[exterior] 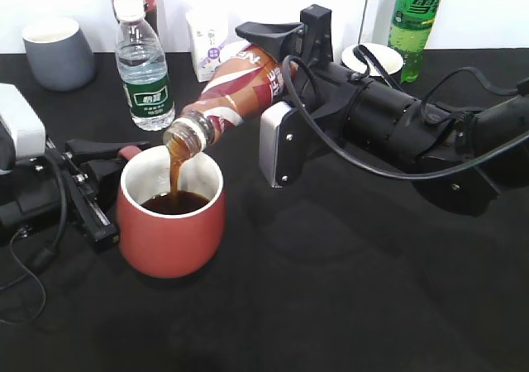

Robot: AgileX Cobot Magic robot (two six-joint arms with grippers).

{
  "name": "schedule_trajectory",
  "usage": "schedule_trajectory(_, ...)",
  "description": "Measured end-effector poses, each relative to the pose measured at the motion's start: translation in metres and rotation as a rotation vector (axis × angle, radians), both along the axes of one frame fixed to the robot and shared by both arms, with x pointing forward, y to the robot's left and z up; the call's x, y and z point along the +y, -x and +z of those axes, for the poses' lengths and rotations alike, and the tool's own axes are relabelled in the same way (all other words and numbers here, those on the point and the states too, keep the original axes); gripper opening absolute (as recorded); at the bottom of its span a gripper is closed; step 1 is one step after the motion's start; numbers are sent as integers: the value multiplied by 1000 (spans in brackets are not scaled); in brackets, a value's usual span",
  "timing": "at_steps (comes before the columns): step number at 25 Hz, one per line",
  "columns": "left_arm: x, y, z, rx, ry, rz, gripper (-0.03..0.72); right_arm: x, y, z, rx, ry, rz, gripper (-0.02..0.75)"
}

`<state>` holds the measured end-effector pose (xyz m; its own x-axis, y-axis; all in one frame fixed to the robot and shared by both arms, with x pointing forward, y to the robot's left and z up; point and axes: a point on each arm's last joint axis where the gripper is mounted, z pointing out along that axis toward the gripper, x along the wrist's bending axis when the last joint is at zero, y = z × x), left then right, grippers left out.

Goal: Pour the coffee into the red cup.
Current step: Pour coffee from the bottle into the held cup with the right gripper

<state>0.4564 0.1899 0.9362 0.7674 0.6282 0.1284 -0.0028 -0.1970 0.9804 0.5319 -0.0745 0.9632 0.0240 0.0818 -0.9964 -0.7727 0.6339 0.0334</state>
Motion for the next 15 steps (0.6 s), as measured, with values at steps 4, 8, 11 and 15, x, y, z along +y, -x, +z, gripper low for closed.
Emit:
schedule_trajectory(4, 0, 0, 0, 0, 0, 0, 73, 0, 0, 0, -3, 1, 0, 535)
schedule_trajectory(8, 0, 0, 0, -1, -1, 0, 72, 0, 0, 1, -8, -1, -1, 535)
schedule_trajectory(11, 0, 0, 0, -1, -1, 0, 73, 0, 0, 1, -10, 0, -1, 535)
schedule_trajectory(15, 0, 0, 0, -1, -1, 0, 73, 0, 0, 1, -20, 8, -2, 535)
